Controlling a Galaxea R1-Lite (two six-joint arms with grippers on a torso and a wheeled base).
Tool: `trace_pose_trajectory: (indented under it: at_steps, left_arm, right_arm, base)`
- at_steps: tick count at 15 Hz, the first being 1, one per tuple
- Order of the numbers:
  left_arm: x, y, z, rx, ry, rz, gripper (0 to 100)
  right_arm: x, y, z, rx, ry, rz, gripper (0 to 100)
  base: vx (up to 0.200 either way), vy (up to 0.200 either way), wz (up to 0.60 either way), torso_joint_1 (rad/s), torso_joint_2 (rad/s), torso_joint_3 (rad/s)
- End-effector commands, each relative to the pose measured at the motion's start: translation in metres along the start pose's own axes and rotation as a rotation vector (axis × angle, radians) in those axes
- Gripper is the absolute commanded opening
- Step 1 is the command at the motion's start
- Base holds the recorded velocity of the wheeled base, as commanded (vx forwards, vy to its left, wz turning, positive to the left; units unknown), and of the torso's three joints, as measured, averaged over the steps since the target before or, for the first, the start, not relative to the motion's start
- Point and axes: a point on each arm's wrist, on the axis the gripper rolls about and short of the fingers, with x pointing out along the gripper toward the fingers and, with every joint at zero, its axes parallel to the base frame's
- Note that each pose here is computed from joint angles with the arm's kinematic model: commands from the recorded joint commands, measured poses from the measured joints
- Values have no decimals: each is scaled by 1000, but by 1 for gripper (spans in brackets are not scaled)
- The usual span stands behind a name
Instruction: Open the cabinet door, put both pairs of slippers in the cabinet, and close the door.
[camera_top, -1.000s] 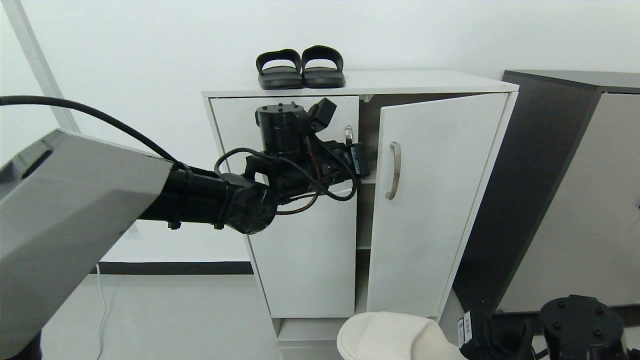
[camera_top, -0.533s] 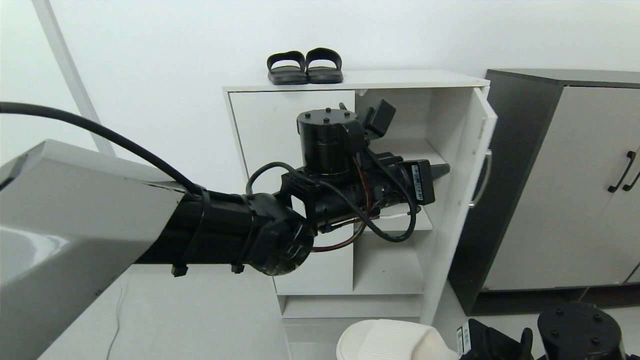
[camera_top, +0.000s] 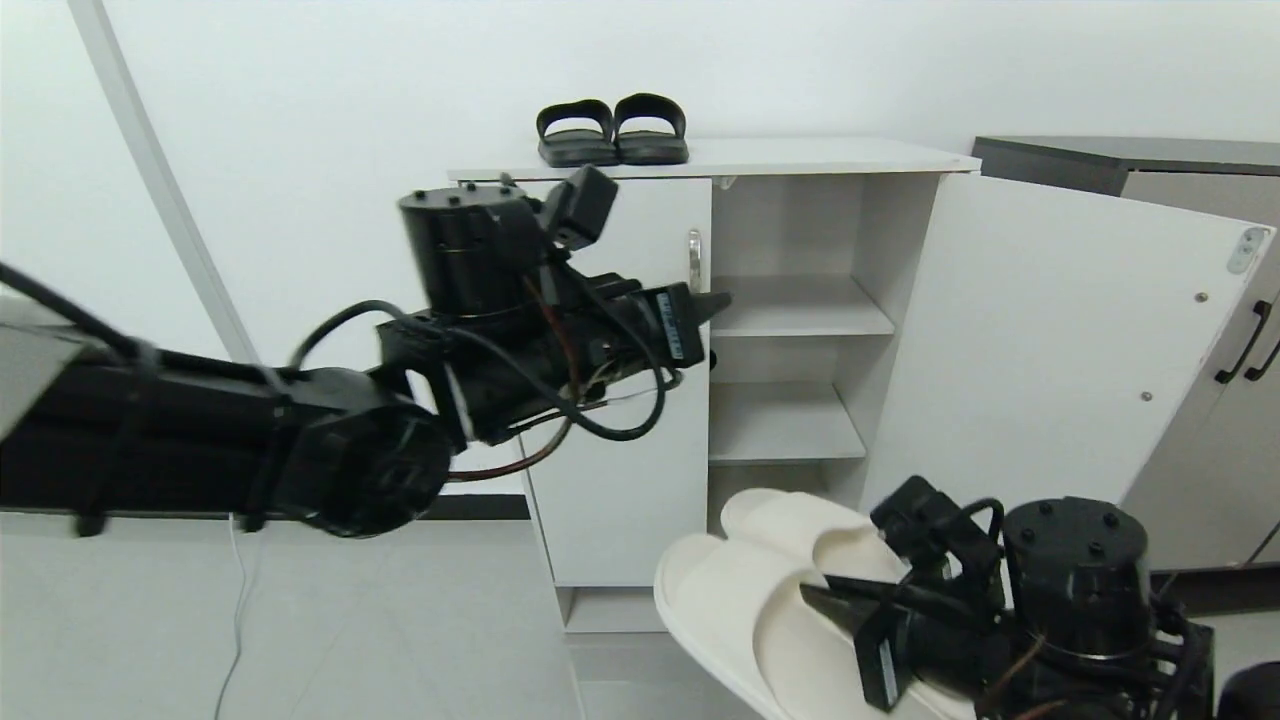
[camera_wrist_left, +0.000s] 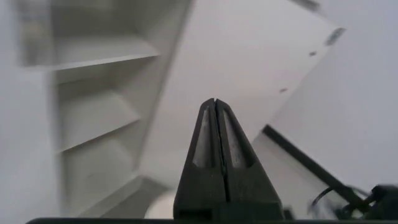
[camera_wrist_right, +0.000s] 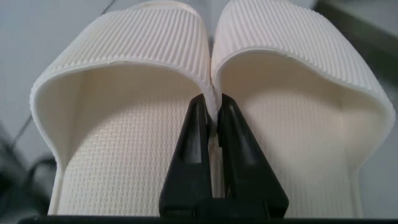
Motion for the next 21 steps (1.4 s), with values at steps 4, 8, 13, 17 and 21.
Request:
trace_pose_trajectory:
  at_steps: [4,8,13,17,21]
  left_arm:
    - [-184,-15,-8,131,-108,522,0]
    - [-294,-20,-65,209,-151,900,0]
    - [-368,-49,-135,238,-136,1169,0]
    - [-377,-50,-169,251,-137,1147,0]
    - [-370,-48,-174,298,-126,910,0]
  right_arm:
    - [63,-17,11,78,-62,-342,0]
    - [64,-16,9,76,-56,-344,0]
    - [64,-15,6,73,-47,-341,0]
    - [65,-13,2,68,-33,-335,0]
    - [64,-12,-1,65,-22,-332,0]
  base:
    - [0,0,0,0,0,0]
    - [0,0,0,0,0,0]
    - [0,0,0,0,0,0]
    - [0,0,0,0,0,0]
    - [0,0,0,0,0,0]
